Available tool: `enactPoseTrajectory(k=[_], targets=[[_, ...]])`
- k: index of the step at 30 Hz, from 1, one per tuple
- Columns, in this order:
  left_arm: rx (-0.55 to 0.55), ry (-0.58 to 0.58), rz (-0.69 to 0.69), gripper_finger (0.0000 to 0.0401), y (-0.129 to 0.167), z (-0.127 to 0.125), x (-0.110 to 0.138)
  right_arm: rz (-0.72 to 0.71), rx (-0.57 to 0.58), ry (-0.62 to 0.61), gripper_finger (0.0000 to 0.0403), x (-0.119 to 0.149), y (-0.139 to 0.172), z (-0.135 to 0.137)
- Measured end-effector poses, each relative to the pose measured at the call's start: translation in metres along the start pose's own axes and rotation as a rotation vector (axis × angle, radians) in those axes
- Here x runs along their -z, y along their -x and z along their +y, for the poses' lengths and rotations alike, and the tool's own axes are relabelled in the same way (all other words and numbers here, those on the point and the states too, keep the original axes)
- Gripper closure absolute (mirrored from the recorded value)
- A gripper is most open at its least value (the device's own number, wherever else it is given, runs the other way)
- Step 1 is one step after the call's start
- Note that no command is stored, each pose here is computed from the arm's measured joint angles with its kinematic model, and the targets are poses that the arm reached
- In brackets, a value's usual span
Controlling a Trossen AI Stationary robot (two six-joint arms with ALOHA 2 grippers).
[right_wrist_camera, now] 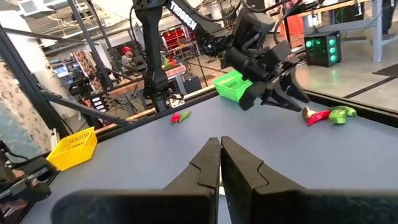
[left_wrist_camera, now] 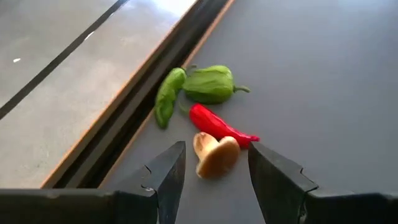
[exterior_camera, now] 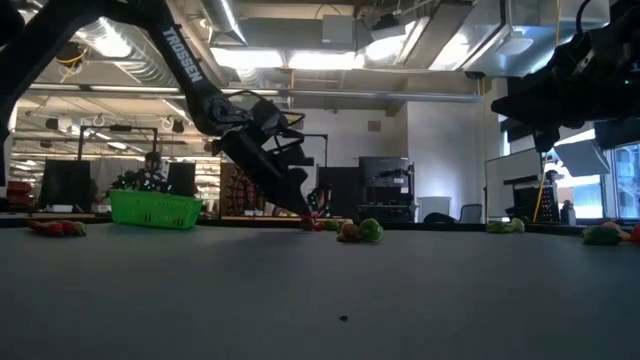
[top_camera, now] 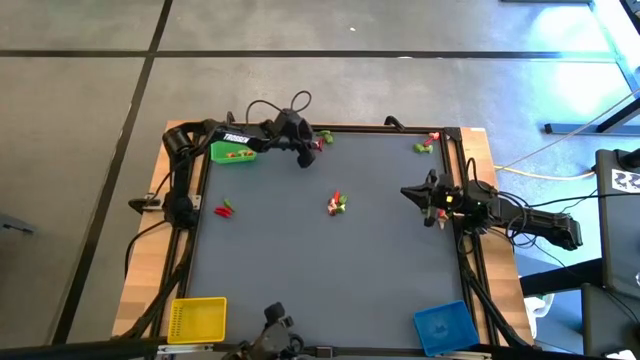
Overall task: Sort produce into baskets
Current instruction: Put the brown mushroom into the green bin
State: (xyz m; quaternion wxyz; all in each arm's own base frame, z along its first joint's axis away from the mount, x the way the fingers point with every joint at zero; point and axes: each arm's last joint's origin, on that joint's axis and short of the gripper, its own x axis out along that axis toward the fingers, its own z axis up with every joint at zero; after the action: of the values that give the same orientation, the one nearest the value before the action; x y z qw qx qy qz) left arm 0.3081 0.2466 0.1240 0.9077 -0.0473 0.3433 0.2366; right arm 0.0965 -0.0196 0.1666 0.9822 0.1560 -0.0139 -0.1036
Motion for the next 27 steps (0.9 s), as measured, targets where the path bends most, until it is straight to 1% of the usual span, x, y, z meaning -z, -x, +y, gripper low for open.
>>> enactPoseTrajectory(k=[4, 10, 13, 21, 23, 27], targets=[[0.000, 0.006, 0.030, 0.0257, -0.007, -0.001, 0.006, -0.016, 0.028, 0.004, 0.0386, -0.001, 0.000, -0.001], [-0.018, 0.028, 0.081, 0.0283, -0.015, 0.002, -0.003, -0.048, 0.054, 0.007, 0.0386, -0.003, 0.000, -0.001], [-0.016, 0.033, 0.098, 0.0301, -0.015, 0.002, -0.002, -0.057, 0.073, 0.007, 0.0386, -0.004, 0.000, -0.001], [-0.016, 0.030, 0.100, 0.0388, -0.015, 0.002, -0.002, -0.060, 0.072, 0.007, 0.0386, -0.004, 0.000, -0.001], [-0.017, 0.039, 0.100, 0.0395, -0.015, 0.002, -0.002, -0.060, 0.071, 0.007, 0.0386, -0.004, 0.000, -0.001], [-0.019, 0.037, 0.092, 0.0393, -0.013, 0.001, -0.004, -0.061, 0.071, 0.007, 0.0386, -0.004, 0.000, -0.001]])
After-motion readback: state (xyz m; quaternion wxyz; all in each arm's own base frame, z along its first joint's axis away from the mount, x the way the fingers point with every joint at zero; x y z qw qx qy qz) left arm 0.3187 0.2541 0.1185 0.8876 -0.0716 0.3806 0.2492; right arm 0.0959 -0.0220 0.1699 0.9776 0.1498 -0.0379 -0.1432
